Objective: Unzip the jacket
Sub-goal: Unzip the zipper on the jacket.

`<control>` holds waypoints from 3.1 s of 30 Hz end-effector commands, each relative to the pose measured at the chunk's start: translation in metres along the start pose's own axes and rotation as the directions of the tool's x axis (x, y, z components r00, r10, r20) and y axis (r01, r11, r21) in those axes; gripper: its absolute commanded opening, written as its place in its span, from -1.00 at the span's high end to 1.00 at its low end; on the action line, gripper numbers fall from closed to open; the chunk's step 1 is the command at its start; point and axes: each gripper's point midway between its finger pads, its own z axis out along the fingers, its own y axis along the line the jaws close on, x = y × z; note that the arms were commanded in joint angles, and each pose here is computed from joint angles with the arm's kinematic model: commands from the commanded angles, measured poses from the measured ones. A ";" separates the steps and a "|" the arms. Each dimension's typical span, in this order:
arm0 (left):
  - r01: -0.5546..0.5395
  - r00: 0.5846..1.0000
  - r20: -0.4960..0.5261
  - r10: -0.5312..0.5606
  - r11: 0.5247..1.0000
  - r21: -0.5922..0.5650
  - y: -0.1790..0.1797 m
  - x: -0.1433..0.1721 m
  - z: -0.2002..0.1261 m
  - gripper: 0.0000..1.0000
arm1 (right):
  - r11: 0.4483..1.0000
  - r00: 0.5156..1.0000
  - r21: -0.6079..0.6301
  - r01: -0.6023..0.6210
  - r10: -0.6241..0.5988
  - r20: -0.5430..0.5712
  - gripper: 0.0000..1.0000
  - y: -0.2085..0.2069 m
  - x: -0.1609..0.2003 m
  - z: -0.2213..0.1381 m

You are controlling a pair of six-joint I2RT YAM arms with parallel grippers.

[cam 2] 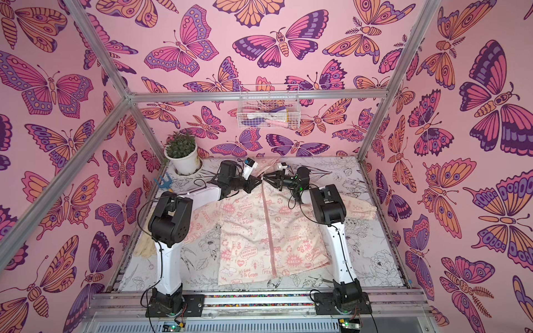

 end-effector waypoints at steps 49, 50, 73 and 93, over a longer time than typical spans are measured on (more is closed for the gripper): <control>-0.430 0.873 -0.264 0.411 0.903 -0.019 -0.008 0.013 0.008 0.06 | 0.970 0.992 0.208 0.125 -0.122 -0.030 1.00 0.021 0.012 -0.008; -0.426 0.874 -0.271 0.403 0.904 -0.028 -0.005 0.014 0.009 0.16 | 0.970 0.992 0.208 0.124 -0.120 -0.031 1.00 0.021 0.012 -0.008; -0.392 0.885 -0.312 0.345 0.915 -0.098 0.013 0.016 0.009 1.00 | 0.977 0.998 0.207 0.049 -0.053 0.014 0.45 0.007 -0.002 -0.012; -0.354 0.919 -0.235 0.316 0.925 -0.141 0.014 0.001 -0.002 1.00 | 0.965 1.000 0.263 -0.018 0.011 0.028 0.40 -0.020 -0.006 -0.013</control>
